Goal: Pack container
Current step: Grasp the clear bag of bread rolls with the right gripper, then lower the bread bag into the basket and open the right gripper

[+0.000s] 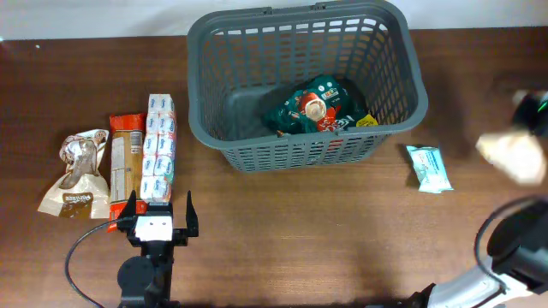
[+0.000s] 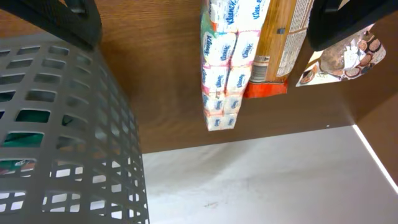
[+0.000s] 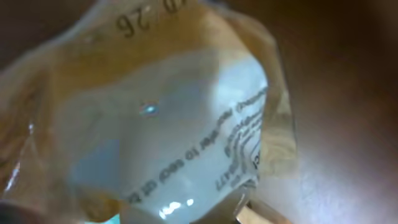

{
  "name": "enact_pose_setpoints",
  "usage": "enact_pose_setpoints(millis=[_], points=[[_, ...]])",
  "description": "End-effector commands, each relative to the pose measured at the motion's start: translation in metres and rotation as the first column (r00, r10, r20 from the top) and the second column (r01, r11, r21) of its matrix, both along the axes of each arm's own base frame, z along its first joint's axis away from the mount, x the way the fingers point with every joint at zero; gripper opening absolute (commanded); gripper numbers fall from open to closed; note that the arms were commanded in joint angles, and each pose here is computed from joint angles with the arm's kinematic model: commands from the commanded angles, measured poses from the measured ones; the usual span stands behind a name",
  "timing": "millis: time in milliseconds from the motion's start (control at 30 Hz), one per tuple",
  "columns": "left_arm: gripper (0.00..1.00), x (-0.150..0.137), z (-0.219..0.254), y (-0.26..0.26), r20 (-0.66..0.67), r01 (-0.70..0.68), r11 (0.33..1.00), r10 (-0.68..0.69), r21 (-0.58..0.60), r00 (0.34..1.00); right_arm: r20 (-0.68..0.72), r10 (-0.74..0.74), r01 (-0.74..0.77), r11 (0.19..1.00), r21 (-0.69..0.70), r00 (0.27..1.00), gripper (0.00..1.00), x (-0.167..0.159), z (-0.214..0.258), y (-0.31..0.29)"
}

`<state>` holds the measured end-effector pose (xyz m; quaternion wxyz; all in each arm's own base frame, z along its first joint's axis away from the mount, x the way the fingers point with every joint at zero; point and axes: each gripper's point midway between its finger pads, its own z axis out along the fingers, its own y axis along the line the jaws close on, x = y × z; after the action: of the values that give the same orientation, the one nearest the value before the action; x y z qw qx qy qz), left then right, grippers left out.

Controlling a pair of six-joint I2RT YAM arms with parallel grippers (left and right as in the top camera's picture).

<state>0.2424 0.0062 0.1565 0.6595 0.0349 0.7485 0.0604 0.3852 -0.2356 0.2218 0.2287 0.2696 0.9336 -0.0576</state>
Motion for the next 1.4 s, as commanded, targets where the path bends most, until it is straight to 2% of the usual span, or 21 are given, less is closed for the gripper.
enact_pose_setpoints(millis=[0,67,133,233,333,500,567,767,1000,1200,1267,1300,1367], points=[[0.99,0.0,-0.002,0.003,0.0,-0.017,1.0,0.017,-0.001,1.0,0.374,0.172,-0.172,0.985,-0.033,0.911,0.03,0.018,0.149,0.068],[0.99,0.0,-0.002,0.003,-0.001,-0.017,1.0,0.017,-0.001,1.0,0.461,0.332,-0.321,0.941,-0.103,0.823,0.04,0.02,0.198,0.114],[0.99,0.0,-0.002,0.003,0.0,-0.017,1.0,0.017,-0.001,1.0,0.511,0.583,-0.54,0.804,-0.25,0.631,0.04,0.016,0.244,0.181],[0.99,0.0,-0.002,0.003,-0.001,-0.017,1.0,0.017,-0.001,1.0,0.508,0.756,-0.666,0.631,-0.397,0.414,0.04,0.009,0.277,0.256],[0.99,0.0,-0.002,0.003,0.0,-0.017,1.0,0.017,-0.001,1.0,0.465,0.855,-0.759,0.457,-0.464,0.23,0.03,0.005,0.278,0.323],[0.99,0.0,-0.002,0.003,0.0,-0.017,1.0,0.017,-0.001,1.0,0.396,0.916,-0.874,0.239,-0.423,0.059,0.04,0.012,0.235,0.41],[0.99,0.0,-0.002,0.003,0.0,-0.017,1.0,0.017,-0.001,1.0,0.345,0.938,-0.899,0.177,-0.4,0.031,0.03,0.021,0.208,0.437],[0.99,0.0,-0.002,0.003,0.0,-0.017,1.0,0.017,-0.001,1.0,0.24,0.971,-0.954,0.092,-0.284,0.022,0.04,0.052,0.124,0.493],[0.99,0.0,-0.002,0.003,0.0,-0.017,1.0,0.017,-0.001,1.0,0.156,0.987,-0.992,-0.019,-0.128,-0.039,0.04,0.056,0.029,0.554],[0.99,0.0,-0.002,0.003,0.0,-0.017,1.0,0.017,-0.001,1.0,0.093,0.994,-0.997,-0.042,-0.064,-0.048,0.04,0.056,-0.022,0.577],[0.99,0.0,-0.002,0.003,-0.001,-0.017,1.0,0.017,-0.001,1.0,0.077,0.997,-0.998,-0.017,-0.053,-0.022,0.58,0.059,-0.029,0.575],[0.99,0.0,-0.002,0.003,0.0,-0.017,1.0,0.017,-0.001,1.0,0.065,0.998,-0.998,0.006,-0.057,0.003,0.64,0.061,-0.029,0.572],[0.99,0.0,-0.002,0.003,0.0,-0.017,1.0,0.017,-0.001,1.0,0.042,0.998,-0.995,0.045,-0.091,0.042,0.69,0.065,-0.019,0.562]])
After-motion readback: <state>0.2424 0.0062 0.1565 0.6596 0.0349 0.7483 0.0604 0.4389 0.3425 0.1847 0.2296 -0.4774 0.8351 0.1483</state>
